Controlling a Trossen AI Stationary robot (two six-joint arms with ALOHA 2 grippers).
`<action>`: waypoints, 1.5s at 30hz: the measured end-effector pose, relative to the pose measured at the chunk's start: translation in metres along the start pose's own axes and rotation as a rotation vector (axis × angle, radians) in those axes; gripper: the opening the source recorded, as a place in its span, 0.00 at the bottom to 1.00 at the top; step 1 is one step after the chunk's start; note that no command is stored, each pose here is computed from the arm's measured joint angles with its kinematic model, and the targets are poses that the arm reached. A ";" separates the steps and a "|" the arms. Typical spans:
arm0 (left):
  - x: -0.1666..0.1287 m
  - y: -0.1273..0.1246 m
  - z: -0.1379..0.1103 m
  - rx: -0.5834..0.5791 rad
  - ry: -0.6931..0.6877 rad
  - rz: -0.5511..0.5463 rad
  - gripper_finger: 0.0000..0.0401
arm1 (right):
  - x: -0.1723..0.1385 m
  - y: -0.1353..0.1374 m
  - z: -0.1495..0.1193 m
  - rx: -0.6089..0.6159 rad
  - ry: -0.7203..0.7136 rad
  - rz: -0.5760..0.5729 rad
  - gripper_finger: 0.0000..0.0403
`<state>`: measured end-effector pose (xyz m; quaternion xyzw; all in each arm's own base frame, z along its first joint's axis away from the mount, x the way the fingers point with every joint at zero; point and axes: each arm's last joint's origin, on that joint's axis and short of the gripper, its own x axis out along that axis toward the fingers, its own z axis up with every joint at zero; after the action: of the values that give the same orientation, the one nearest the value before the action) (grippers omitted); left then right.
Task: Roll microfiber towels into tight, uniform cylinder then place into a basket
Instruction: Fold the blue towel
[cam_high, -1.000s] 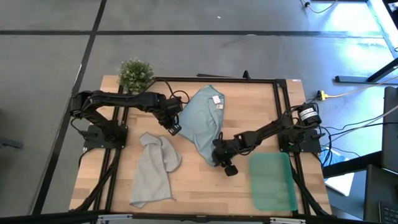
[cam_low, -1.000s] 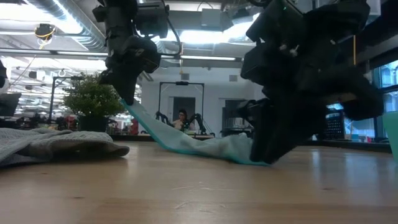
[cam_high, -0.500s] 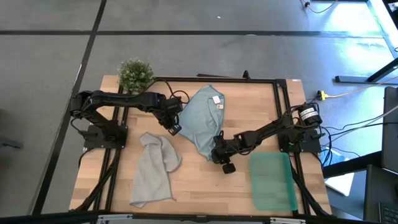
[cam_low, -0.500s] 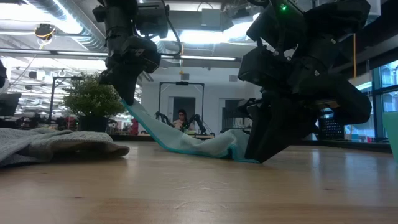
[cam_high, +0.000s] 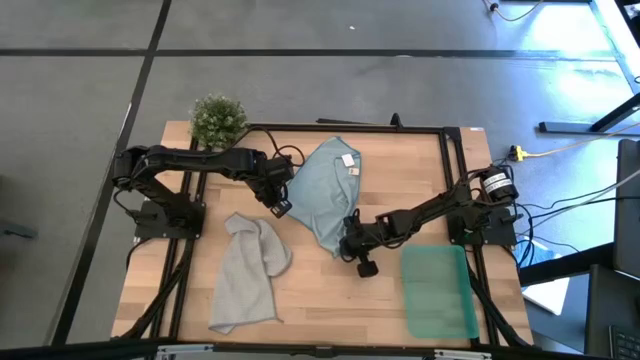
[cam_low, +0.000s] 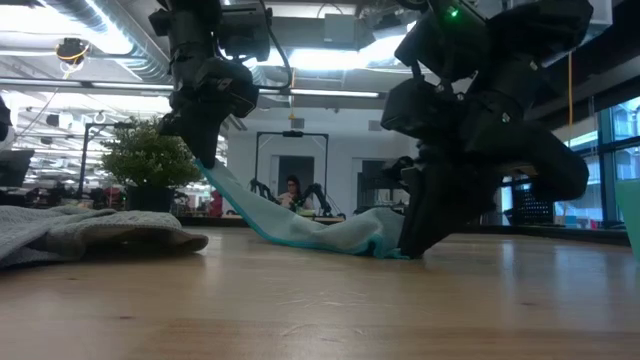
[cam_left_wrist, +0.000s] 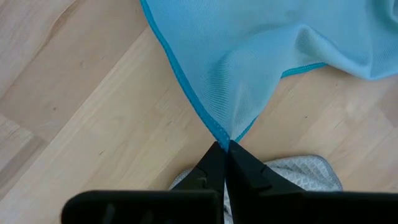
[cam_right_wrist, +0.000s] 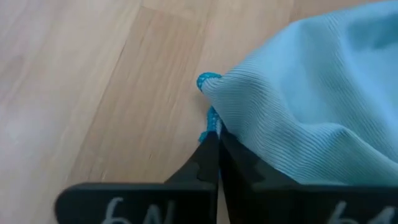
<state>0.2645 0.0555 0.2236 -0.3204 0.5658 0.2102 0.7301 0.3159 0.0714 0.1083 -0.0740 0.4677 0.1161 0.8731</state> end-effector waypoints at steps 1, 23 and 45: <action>-0.002 0.000 -0.001 0.001 -0.006 -0.004 0.00 | -0.002 0.000 0.002 0.001 0.005 0.003 0.01; -0.097 0.013 -0.036 -0.073 -0.362 -0.148 0.00 | -0.169 -0.012 0.036 0.123 -0.266 -0.286 0.00; -0.209 0.001 -0.022 0.384 -0.891 0.102 0.00 | -0.326 -0.082 0.043 0.423 -0.479 -0.564 0.00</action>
<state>0.1920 0.0520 0.4204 -0.0307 0.2419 0.2544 0.9359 0.1979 -0.0412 0.4055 0.0107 0.2266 -0.2120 0.9506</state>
